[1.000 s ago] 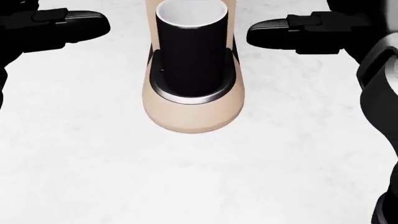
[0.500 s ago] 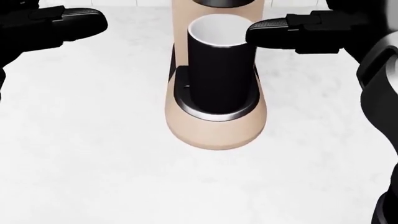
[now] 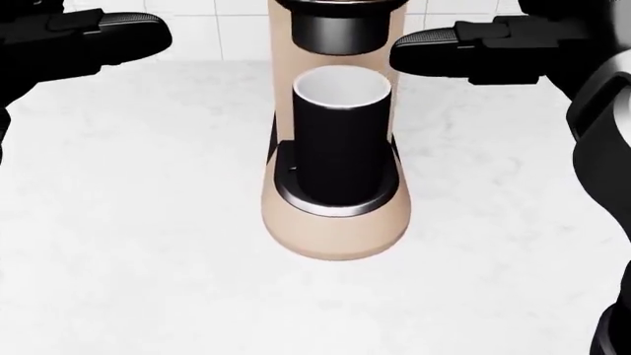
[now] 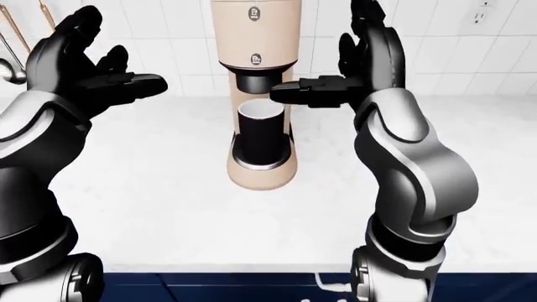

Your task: Press the button on the coffee machine to serve coffee.

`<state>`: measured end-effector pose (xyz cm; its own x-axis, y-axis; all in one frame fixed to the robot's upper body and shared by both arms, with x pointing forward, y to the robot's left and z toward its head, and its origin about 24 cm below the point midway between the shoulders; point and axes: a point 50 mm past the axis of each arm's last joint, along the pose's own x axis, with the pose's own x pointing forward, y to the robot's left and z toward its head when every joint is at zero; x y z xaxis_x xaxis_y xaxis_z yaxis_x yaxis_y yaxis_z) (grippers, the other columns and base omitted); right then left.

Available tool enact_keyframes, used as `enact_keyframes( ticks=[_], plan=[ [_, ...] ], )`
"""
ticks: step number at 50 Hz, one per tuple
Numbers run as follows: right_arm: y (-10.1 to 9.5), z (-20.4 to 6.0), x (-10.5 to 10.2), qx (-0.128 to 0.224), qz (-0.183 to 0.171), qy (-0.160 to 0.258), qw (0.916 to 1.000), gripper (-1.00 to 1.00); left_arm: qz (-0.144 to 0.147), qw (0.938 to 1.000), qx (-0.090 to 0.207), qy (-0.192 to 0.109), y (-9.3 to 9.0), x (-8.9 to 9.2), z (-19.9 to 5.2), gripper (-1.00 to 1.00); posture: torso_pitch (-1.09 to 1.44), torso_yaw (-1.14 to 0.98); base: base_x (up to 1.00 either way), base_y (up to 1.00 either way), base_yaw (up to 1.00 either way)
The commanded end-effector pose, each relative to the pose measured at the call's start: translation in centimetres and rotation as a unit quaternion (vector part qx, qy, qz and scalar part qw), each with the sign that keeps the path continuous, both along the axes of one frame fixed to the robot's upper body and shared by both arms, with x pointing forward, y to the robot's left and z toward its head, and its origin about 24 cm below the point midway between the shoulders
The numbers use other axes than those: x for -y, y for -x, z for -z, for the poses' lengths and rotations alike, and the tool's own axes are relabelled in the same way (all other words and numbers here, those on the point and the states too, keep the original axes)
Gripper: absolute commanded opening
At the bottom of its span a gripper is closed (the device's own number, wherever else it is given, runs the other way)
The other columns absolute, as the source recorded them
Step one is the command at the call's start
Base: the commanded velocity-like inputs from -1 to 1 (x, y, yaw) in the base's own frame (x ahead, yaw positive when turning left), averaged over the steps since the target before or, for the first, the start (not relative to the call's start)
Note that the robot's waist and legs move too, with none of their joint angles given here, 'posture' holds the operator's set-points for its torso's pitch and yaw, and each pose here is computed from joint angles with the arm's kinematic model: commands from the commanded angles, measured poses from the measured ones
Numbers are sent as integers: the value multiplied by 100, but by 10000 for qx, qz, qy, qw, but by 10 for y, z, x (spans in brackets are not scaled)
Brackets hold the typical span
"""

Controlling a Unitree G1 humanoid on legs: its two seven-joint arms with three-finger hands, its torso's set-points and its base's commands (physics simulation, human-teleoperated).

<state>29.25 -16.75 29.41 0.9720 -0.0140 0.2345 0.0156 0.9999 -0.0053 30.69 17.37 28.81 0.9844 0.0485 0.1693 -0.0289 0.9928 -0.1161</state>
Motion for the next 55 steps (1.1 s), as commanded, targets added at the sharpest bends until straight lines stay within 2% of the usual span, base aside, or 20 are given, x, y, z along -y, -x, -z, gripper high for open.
enact_keyframes(
  ticks=[1, 23, 35, 42, 49, 55],
  plan=[
    [5, -14, 1, 388, 10, -16, 9992, 100, -1, 9992, 402, 18, 6, 0, -16, 100, -28, 0, 0, 0, 0],
    [8, -18, -5, 423, -84, -12, 9991, 100, -23, 9990, 436, 50, 6, -1, -17, 100, -40, 0, 0, 0, 0],
    [27, -36, -24, 689, -474, 129, 9964, 100, -57, 9990, 439, 40, 5, -1, -17, 100, -40, 0, 0, 0, 0],
    [43, -48, -46, 856, -870, 314, 9920, 100, -61, 9990, 444, 35, 5, -2, -17, 100, -40, 0, 0, 0, 0],
    [51, -49, -59, 866, -1209, 378, 9882, 100, -66, 9990, 446, 35, 5, -2, -17, 100, -40, 0, 0, 0, 0],
    [53, -50, -63, 874, -1304, 422, 9867, 100, 10, 9991, 431, 40, 6, 0, -17, 100, -42, 0, 0, 0, 0]
  ],
)
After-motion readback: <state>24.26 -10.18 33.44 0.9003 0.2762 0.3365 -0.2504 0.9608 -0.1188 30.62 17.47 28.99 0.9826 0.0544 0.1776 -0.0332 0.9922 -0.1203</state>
